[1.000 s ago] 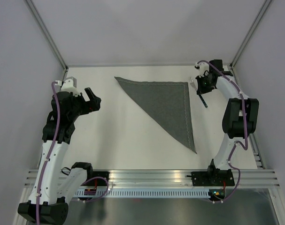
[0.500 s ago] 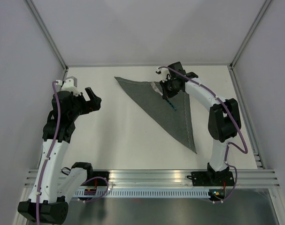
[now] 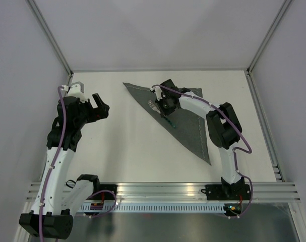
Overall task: Fold the napkin, place the utensils inside, and roll it up
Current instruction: Place the utensil onto the napkin
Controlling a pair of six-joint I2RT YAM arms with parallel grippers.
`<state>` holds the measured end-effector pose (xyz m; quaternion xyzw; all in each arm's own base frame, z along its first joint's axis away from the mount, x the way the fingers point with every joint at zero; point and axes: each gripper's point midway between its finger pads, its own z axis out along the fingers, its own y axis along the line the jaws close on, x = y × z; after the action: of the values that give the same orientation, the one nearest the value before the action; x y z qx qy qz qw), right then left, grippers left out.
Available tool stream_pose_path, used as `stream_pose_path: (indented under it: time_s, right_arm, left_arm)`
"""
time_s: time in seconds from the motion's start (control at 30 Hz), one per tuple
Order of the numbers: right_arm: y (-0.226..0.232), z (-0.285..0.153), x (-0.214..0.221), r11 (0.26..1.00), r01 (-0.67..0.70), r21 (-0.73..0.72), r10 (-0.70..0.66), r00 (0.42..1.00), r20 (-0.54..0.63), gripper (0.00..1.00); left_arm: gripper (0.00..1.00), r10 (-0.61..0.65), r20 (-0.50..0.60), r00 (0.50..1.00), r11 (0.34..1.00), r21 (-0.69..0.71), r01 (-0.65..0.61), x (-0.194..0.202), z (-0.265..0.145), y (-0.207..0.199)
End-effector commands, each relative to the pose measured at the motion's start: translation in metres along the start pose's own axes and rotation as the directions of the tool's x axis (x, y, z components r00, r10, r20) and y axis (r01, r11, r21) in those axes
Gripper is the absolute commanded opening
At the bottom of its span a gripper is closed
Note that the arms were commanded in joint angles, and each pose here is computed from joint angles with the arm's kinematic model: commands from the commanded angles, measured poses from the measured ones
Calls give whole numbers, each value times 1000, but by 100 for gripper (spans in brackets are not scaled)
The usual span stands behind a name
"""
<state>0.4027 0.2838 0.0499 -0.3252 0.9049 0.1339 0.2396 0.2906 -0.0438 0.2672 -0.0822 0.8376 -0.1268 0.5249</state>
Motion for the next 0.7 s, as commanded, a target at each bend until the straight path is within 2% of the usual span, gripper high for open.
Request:
stream_pose_path:
  time_s: [0.0,0.67]
  right_arm:
    - [-5,4,-21,998,-37,60,34,998,58,0]
    - [3,28,-25,997,-30,66,28,999,35,0]
  left_arm:
    - [100,-45,45,998,998,37,44,-17,-2,-11]
    - [100,-41,32,999,999,34,40,-11,2,-8]
